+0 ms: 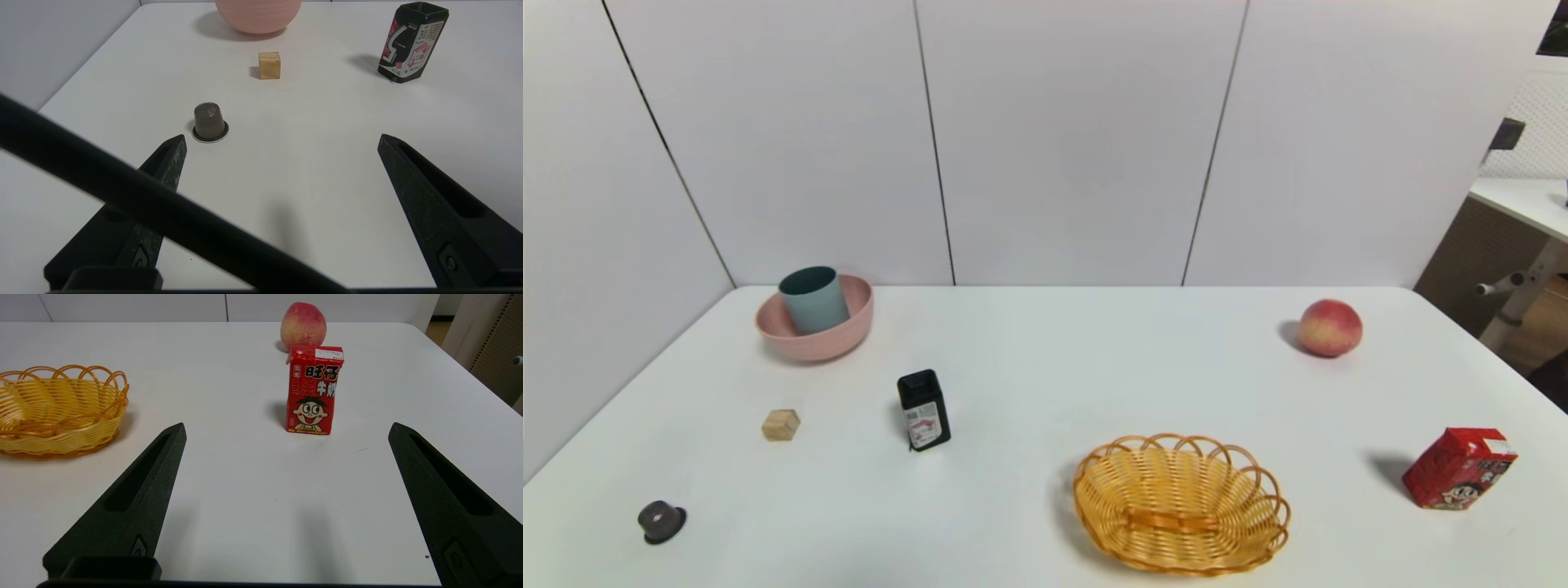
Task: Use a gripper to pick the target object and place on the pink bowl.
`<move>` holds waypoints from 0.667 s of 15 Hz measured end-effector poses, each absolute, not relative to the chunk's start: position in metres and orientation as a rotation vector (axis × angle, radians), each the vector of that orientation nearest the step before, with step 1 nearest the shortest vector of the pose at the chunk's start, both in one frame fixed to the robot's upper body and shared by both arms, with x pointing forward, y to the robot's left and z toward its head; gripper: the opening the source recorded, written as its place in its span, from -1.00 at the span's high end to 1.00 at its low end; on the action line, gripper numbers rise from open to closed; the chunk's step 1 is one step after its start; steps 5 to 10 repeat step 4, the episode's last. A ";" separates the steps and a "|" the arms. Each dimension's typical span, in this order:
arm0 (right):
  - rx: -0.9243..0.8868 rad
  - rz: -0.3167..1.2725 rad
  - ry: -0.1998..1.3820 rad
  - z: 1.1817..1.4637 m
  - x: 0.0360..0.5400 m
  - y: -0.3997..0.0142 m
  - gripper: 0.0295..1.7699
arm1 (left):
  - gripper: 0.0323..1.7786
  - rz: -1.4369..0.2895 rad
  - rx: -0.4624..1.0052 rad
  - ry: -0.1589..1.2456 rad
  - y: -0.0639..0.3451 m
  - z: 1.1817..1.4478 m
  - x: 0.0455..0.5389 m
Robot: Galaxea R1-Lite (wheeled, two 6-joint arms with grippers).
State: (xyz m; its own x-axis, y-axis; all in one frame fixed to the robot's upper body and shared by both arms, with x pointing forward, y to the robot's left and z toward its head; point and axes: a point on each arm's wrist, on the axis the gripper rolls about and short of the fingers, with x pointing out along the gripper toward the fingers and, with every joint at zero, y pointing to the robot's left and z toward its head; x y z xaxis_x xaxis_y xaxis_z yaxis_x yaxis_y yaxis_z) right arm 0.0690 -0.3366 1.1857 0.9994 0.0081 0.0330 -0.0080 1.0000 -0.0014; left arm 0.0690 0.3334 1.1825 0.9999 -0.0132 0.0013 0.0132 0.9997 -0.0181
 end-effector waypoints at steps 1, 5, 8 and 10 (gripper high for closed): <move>0.002 0.007 -0.033 1.186 0.069 -0.337 -0.93 | -0.90 -0.013 -0.018 -0.001 0.333 1.182 0.069; 0.014 0.002 -0.033 1.186 0.069 -0.337 -0.93 | -0.90 -0.013 -0.018 -0.002 0.333 1.183 0.069; 0.014 0.002 -0.033 1.186 0.069 -0.337 -0.93 | -0.90 -0.013 -0.018 -0.002 0.333 1.183 0.069; 0.014 0.002 -0.033 1.186 0.069 -0.337 -0.93 | -0.90 -0.013 -0.018 -0.002 0.333 1.183 0.069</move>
